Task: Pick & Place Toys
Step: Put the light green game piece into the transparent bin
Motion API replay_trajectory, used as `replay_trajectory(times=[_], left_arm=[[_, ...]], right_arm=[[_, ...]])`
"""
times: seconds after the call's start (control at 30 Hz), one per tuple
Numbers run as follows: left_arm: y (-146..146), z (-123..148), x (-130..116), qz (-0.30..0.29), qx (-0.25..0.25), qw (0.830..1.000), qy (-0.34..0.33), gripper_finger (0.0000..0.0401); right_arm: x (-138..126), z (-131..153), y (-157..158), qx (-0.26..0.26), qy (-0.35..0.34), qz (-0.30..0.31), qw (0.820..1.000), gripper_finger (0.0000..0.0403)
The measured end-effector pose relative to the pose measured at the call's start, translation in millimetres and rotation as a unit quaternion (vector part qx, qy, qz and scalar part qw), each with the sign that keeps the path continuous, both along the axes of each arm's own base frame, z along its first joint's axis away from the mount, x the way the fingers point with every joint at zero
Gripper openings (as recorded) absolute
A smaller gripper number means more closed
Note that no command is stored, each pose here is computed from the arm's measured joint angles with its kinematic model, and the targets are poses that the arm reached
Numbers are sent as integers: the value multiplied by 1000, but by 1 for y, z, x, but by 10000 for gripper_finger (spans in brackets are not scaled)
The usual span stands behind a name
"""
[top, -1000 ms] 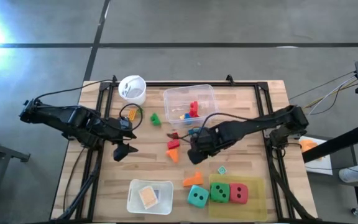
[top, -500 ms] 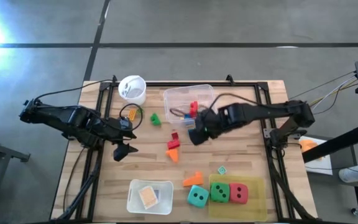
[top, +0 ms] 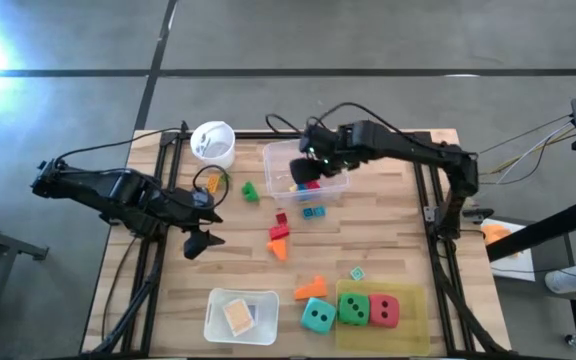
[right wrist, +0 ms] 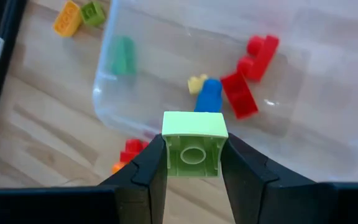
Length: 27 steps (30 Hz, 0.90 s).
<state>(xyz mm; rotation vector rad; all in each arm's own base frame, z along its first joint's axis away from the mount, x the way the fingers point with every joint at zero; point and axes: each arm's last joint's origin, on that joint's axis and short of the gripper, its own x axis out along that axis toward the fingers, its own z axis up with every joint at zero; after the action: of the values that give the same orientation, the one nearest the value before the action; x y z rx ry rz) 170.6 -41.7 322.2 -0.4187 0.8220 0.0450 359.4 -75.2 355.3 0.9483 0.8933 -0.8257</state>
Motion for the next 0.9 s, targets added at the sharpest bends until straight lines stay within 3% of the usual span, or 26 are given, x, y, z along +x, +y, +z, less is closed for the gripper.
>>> replay_trajectory(times=[0.27, 0.53, 0.77, 0.9], left_arm=[[-4, 15, 12, -37, -2, 994, -99, 330], [-4, 13, 10, -36, -2, 996, -87, 330], [-3, 11, 9, -35, -1, 997, -75, 330], [-3, 9, 8, -34, -1, 997, -64, 330]], right_arm=[[34, -19, -43, 11, 42, -1, 999, 114], [64, -46, -66, 21, 71, 25, 997, 114], [77, -81, -79, 59, 96, 27, 993, 114], [79, -87, -81, 64, 101, 24, 993, 114]])
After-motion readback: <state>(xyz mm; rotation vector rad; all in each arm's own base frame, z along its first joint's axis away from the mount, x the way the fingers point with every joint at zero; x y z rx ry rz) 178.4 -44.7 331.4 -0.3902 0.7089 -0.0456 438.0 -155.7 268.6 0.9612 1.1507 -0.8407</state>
